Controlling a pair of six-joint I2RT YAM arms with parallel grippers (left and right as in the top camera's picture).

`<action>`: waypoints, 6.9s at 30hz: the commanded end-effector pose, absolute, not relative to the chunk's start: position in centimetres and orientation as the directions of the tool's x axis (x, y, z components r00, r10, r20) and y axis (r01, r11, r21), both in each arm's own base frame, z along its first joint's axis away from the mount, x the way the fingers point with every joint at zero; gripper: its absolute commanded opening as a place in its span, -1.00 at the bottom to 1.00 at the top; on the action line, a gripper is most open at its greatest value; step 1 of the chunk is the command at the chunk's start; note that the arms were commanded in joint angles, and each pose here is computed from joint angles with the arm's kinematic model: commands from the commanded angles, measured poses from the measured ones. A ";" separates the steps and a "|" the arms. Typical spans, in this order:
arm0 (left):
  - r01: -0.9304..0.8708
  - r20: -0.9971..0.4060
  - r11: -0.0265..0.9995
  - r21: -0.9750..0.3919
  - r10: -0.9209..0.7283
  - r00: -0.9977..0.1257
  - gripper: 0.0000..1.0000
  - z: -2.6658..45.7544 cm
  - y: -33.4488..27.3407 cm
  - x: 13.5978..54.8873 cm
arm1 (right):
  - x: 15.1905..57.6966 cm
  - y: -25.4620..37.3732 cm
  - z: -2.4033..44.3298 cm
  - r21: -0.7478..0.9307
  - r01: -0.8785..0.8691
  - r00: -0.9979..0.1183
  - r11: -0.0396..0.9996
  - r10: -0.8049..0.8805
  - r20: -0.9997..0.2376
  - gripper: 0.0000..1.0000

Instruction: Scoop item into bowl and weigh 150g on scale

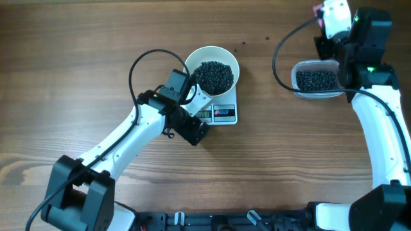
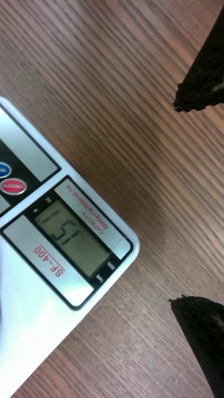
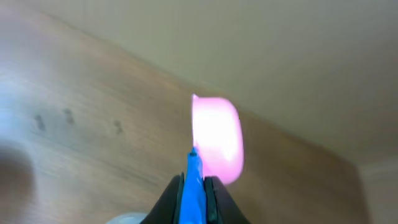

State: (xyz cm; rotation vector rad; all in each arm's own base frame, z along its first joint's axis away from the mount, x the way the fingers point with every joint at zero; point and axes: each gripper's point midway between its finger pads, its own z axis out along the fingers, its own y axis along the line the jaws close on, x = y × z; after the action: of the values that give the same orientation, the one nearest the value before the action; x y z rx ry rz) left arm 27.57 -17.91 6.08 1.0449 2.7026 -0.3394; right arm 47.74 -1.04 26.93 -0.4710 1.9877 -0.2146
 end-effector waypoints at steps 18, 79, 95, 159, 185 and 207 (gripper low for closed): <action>0.682 -0.297 0.718 -0.140 0.627 -0.720 1.00 6.3 -18.0 27.4 | 49.9 14.8 22.0 -0.043 -0.704 -0.231 0.709 -0.287 -0.930 -0.91; 0.682 -0.297 0.718 -0.140 0.627 -0.720 1.00 6.3 -18.0 27.4 | 43.3 23.0 13.1 -0.040 -0.920 -0.194 0.389 -0.543 -0.817 -0.91; 0.682 -0.297 0.718 -0.140 0.627 -0.720 1.00 6.3 -18.0 27.4 | 42.3 23.2 12.9 0.095 -0.902 -0.315 0.421 -0.491 -0.812 -0.91; 0.682 -0.297 0.718 -0.140 0.627 -0.720 1.00 6.3 -18.0 27.4 | 43.5 19.8 18.7 0.089 -0.890 -0.269 0.446 -0.358 -0.894 -0.91; 0.682 -0.297 0.718 -0.140 0.627 -0.720 1.00 6.3 -18.0 27.4 | 43.7 19.2 18.3 0.007 -0.899 -0.208 0.438 -0.415 -0.886 -0.91; 0.682 -0.297 0.718 -0.140 0.627 -0.720 1.00 6.3 -18.0 27.4 | 44.0 19.3 19.0 0.003 -0.901 -0.190 0.433 -0.390 -0.901 -0.91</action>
State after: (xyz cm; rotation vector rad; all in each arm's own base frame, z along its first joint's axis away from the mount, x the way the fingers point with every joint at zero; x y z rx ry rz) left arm 27.56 -17.90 6.08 1.0454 2.7028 -0.3393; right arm 44.19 19.18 16.92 -1.1121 1.8274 0.6931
